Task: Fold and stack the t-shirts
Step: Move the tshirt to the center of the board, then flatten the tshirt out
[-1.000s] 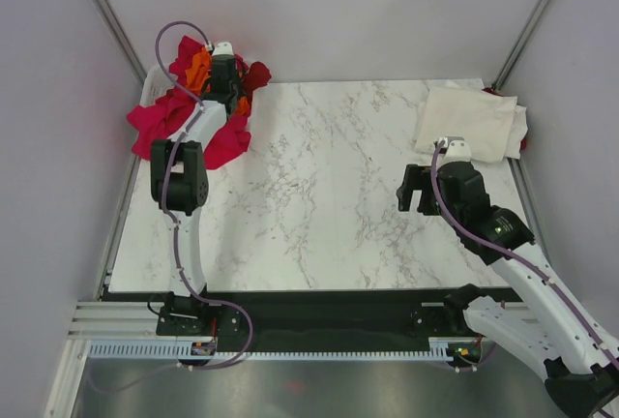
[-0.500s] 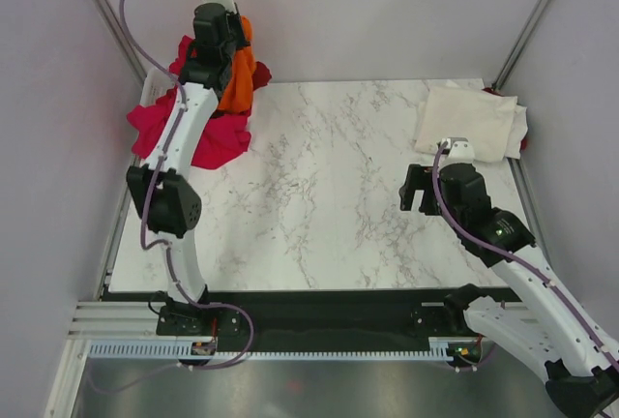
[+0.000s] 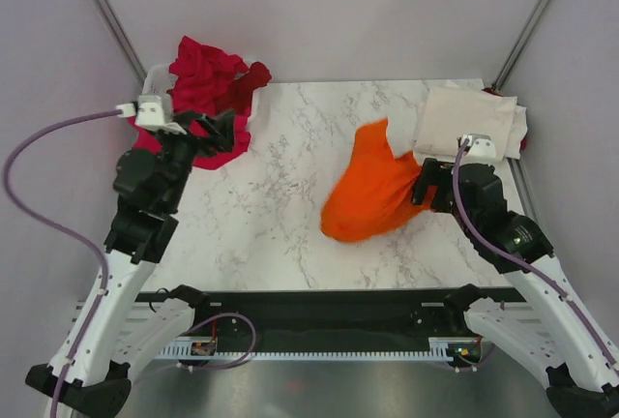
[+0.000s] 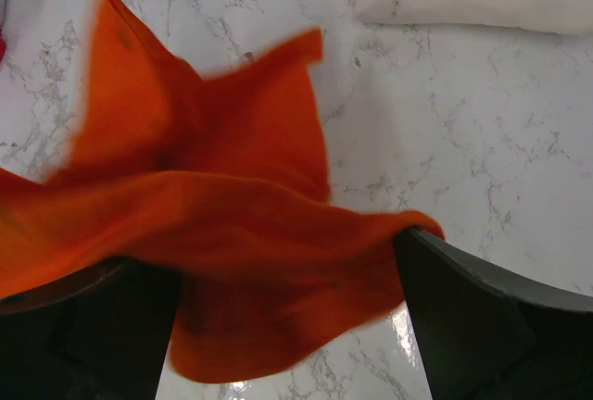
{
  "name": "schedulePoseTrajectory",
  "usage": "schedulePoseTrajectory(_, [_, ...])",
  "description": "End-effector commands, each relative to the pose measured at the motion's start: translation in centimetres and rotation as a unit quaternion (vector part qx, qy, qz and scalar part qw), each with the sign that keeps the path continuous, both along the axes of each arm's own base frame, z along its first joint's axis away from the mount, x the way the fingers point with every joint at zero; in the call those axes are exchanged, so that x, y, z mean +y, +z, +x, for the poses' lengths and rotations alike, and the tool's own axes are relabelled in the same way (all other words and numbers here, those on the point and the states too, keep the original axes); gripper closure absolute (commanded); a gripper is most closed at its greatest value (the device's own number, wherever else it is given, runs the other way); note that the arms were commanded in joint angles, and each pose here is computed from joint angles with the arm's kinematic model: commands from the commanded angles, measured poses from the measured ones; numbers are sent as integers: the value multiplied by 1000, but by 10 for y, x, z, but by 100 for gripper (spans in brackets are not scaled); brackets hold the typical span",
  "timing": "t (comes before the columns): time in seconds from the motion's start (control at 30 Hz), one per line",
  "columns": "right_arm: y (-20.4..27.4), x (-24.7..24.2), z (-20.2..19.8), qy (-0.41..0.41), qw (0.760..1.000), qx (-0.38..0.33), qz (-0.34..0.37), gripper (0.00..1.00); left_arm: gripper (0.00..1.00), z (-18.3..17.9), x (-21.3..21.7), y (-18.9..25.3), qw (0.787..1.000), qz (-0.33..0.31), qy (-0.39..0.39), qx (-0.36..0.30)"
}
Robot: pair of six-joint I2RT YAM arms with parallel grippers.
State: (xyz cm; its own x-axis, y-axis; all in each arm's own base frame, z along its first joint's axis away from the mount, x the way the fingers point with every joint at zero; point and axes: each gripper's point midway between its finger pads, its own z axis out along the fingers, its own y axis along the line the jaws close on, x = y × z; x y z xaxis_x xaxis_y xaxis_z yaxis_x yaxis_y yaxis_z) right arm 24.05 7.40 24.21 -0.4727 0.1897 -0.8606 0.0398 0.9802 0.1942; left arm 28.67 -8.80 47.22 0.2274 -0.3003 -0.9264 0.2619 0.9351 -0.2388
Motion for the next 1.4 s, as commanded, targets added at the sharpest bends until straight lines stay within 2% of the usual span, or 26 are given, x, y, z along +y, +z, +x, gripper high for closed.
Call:
schedulePoseTrajectory(0.0, [39, -13, -5, -31, 999, -37, 17, 2, 0, 19, -8, -136, 981, 33, 3, 190])
schedulePoseTrajectory(0.13, [45, -18, -14, -39, 998, -41, 27, 2, 0, 6, -24, -170, 973, 12, -46, 227])
schedulePoseTrajectory(0.27, [24, -9, -20, -33, 998, -10, 53, 2, 0, -2, -52, -204, 953, -6, -119, 280])
schedulePoseTrajectory(0.33, [8, 6, -24, -9, 997, 22, 80, 2, 0, -3, -66, -224, 938, 2, -152, 312])
schedulePoseTrajectory(0.47, [-39, 19, -28, -4, 992, 102, 79, 2, 1, 0, -93, -261, 914, 19, -172, 367])
schedulePoseTrajectory(0.6, [-60, 17, -22, -19, 990, 124, 60, 2, 1, -3, -150, -293, 886, 57, -213, 407])
schedulePoseTrajectory(0.67, [-59, 14, -10, -40, 990, 123, 49, 2, 1, -1, -168, -318, 868, 48, -223, 442])
schedulePoseTrajectory(0.73, [-60, 19, 2, -42, 989, 136, 37, 2, 1, 4, -186, -322, 864, 29, -248, 437])
schedulePoseTrajectory(0.77, [-58, 21, 7, -40, 989, 136, 32, 2, 1, 6, -193, -338, 856, 24, -247, 453])
schedulePoseTrajectory(0.8, [-61, 22, 12, -40, 989, 140, 23, 2, 1, 10, -204, -335, 860, 16, -259, 440])
schedulePoseTrajectory(0.87, [-82, 22, 21, -51, 985, 168, -4, 2, 1, 13, -222, -337, 853, 17, -275, 443])
schedulePoseTrajectory(0.93, [-105, 22, 29, -53, 979, 196, -23, 2, 1, 16, -234, -359, 842, 29, -276, 463])
schedulePoseTrajectory(1.07, [-139, 26, 35, -33, 972, 231, 7, 3, 2, 25, -259, -373, 833, 35, -287, 472])
schedulePoseTrajectory(1.23, [-151, 23, 42, -32, 971, 236, 23, 10, 4, 25, -280, -399, 819, 46, -294, 490])
schedulePoseTrajectory(1.27, [-154, 23, 41, -31, 970, 240, 24, 12, 8, 27, -284, -401, 818, 47, -297, 490])
schedulePoseTrajectory(1.33, [-159, 23, 42, -29, 970, 241, 25, 24, 16, 24, -290, -409, 810, 50, -306, 497])
schedulePoseTrajectory(1.37, [-163, 23, 40, -26, 969, 246, 25, 33, 28, 23, -293, -416, 805, 49, -308, 504])
